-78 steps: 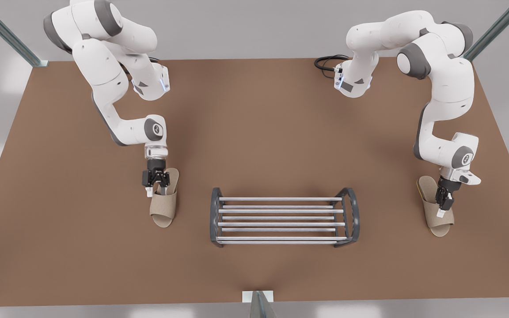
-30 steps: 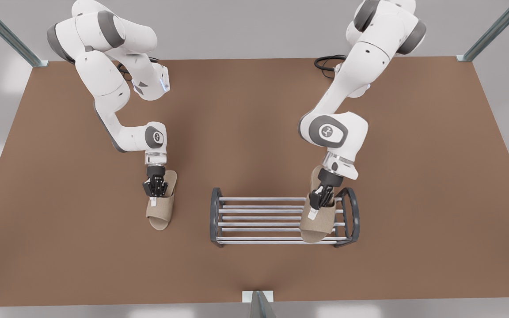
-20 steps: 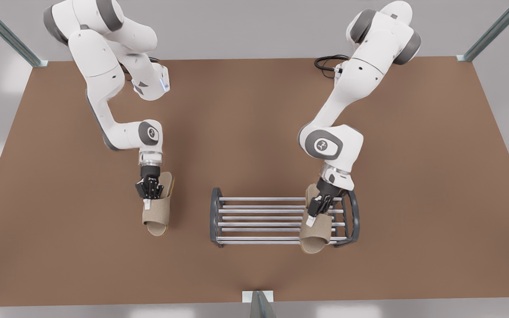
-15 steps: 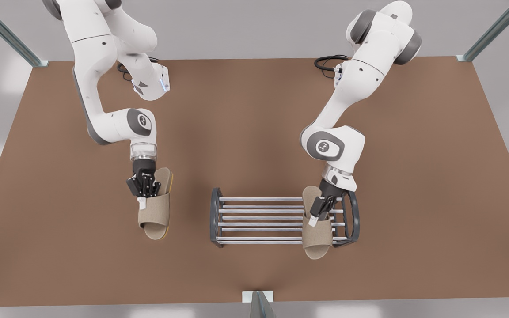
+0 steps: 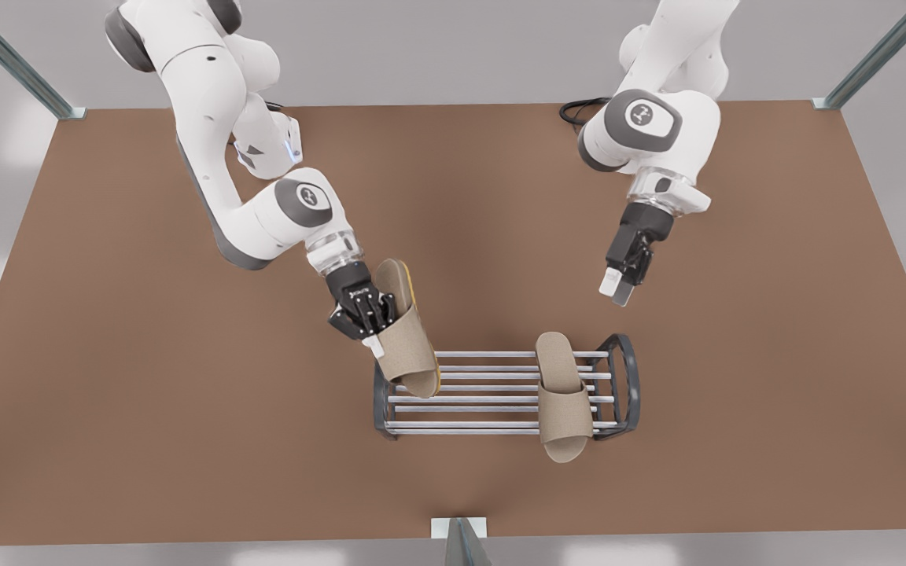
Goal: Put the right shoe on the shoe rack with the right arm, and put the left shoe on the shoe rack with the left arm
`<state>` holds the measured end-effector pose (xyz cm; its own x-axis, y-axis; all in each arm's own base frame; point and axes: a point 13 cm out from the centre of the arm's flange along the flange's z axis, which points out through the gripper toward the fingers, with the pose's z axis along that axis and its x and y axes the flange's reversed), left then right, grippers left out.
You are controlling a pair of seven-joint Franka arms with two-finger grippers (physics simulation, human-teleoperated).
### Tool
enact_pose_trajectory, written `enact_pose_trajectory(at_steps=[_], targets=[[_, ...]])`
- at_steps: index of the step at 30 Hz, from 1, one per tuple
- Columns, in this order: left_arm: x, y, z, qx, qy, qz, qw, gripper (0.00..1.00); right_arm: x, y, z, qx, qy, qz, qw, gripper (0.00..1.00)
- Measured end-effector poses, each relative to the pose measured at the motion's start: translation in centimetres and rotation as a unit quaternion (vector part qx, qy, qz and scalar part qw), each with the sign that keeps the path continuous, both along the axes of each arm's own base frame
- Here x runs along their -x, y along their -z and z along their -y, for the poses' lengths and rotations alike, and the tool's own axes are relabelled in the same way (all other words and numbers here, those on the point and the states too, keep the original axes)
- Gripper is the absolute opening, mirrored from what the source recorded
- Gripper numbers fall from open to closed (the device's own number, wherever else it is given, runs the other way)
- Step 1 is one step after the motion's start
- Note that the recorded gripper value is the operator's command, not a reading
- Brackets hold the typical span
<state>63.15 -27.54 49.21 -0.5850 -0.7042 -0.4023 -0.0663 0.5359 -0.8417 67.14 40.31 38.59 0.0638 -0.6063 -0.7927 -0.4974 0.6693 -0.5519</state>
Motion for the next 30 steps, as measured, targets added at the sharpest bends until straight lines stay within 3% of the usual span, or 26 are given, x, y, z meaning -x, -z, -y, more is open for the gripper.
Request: enact_pose_trajectory(at_steps=[3,4,5,7,10,13,18,23,24,25,26,27,29,30], targets=[[-5.7,-5.8,1.5,-0.154,0.182,0.098,0.966,1.00,-1.4,2.5,-2.3,-0.018,0.002,-0.020,1.000,0.21],[-8.7,-7.8,-4.6,-0.226,0.203,0.103,0.947,1.00,-1.9,3.4,-2.8,-0.020,0.003,-0.025,0.999,0.21],[-10.4,-8.4,-14.7,-0.300,0.199,0.074,0.930,1.00,-2.0,4.7,-3.3,-0.021,0.003,-0.030,0.999,0.21],[-7.2,-7.6,-30.0,-0.400,0.198,-0.033,0.894,1.00,-2.0,7.5,-4.2,-0.017,0.005,-0.039,0.999,0.21],[-0.1,-4.6,-39.5,-0.443,0.203,-0.182,0.854,1.00,-2.3,9.9,-5.2,-0.012,0.011,-0.035,0.999,0.21],[2.0,-0.7,-44.4,-0.438,0.204,-0.286,0.828,1.00,-2.7,9.9,-6.4,-0.011,0.017,-0.020,1.000,0.21],[-0.2,5.8,-23.0,-0.478,0.361,-0.308,0.739,1.00,-3.2,10.1,-8.1,-0.011,0.022,-0.004,1.000,0.21],[0.3,8.3,-25.4,-0.461,0.343,-0.368,0.731,1.00,-3.3,10.3,-9.3,-0.026,0.038,-0.009,0.999,0.21],[0.4,8.5,-25.5,-0.459,0.340,-0.374,0.730,1.00,-3.2,10.7,-9.4,-0.027,0.041,-0.010,0.999,0.27],[0.6,8.5,-25.5,-0.457,0.338,-0.379,0.730,1.00,-3.1,11.1,-9.7,-0.030,0.043,-0.013,0.999,0.43],[0.7,8.5,-25.6,-0.455,0.335,-0.384,0.730,1.00,-3.0,11.4,-9.9,-0.032,0.047,-0.014,0.998,0.68],[0.9,8.5,-25.6,-0.454,0.332,-0.388,0.731,1.00,-3.1,11.6,-10.0,-0.034,0.051,-0.014,0.998,0.84],[1.2,8.3,-25.6,-0.451,0.327,-0.394,0.731,1.00,-3.3,11.7,-9.9,-0.036,0.059,-0.011,0.998,0.99],[1.3,8.3,-25.6,-0.449,0.325,-0.397,0.732,1.00,-3.5,11.8,-9.8,-0.036,0.062,-0.008,0.997,1.00]])
